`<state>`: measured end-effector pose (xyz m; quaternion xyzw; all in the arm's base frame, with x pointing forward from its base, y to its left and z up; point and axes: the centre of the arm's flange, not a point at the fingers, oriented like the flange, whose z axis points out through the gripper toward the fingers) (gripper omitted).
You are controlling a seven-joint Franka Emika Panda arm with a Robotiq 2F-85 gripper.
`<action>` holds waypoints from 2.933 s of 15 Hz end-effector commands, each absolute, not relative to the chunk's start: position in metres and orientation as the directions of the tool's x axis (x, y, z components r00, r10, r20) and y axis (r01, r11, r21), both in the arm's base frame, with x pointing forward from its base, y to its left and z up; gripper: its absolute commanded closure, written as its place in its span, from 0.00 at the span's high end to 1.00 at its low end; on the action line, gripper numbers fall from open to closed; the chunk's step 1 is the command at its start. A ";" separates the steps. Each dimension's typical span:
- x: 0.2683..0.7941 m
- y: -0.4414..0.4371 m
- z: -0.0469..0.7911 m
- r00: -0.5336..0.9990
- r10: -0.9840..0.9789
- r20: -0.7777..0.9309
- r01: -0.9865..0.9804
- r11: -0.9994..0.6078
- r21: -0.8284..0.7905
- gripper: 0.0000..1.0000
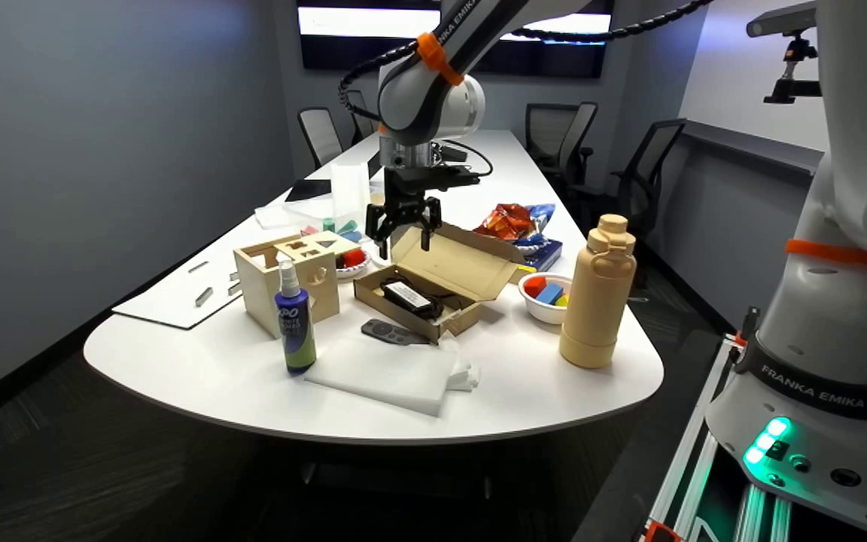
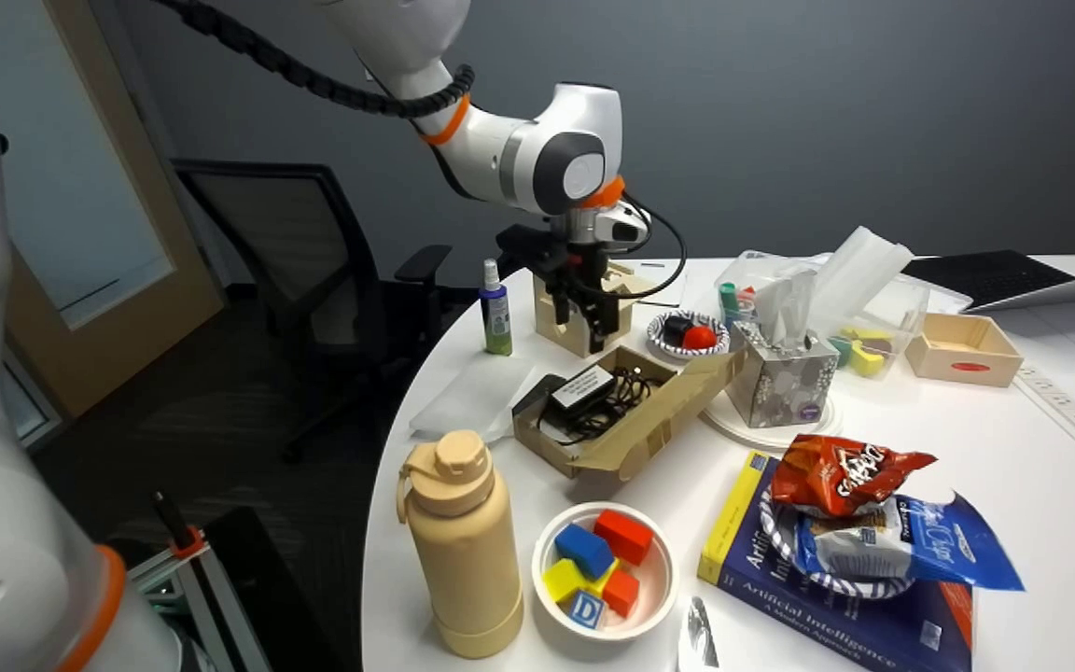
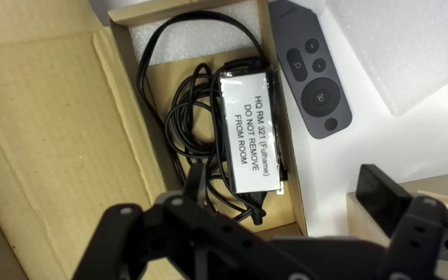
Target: Take the power pack out of the cardboard box
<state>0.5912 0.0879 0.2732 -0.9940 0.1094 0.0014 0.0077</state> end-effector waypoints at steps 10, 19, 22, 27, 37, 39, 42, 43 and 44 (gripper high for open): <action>0.594 0.074 0.175 0.973 -0.222 -0.060 -0.223 -0.975 -0.006 1.00; 0.599 0.067 0.169 0.972 -0.232 -0.044 -0.231 -0.973 0.025 1.00; 0.600 0.065 0.170 0.973 -0.226 -0.037 -0.225 -0.974 0.041 1.00; 0.601 0.069 0.169 0.983 -0.181 -0.013 -0.180 -0.981 0.074 1.00; 0.593 0.078 0.151 0.988 -0.147 -0.039 -0.144 -0.986 0.080 0.72; 0.592 0.080 0.149 0.989 -0.143 -0.043 -0.139 -0.987 0.078 0.56; 0.593 0.082 0.148 0.990 -0.136 -0.045 -0.133 -0.988 0.078 0.34; 0.593 0.083 0.149 0.990 -0.136 -0.045 -0.132 -0.988 0.077 0.32; 0.593 0.083 0.148 0.990 -0.136 -0.046 -0.132 -0.988 0.076 0.32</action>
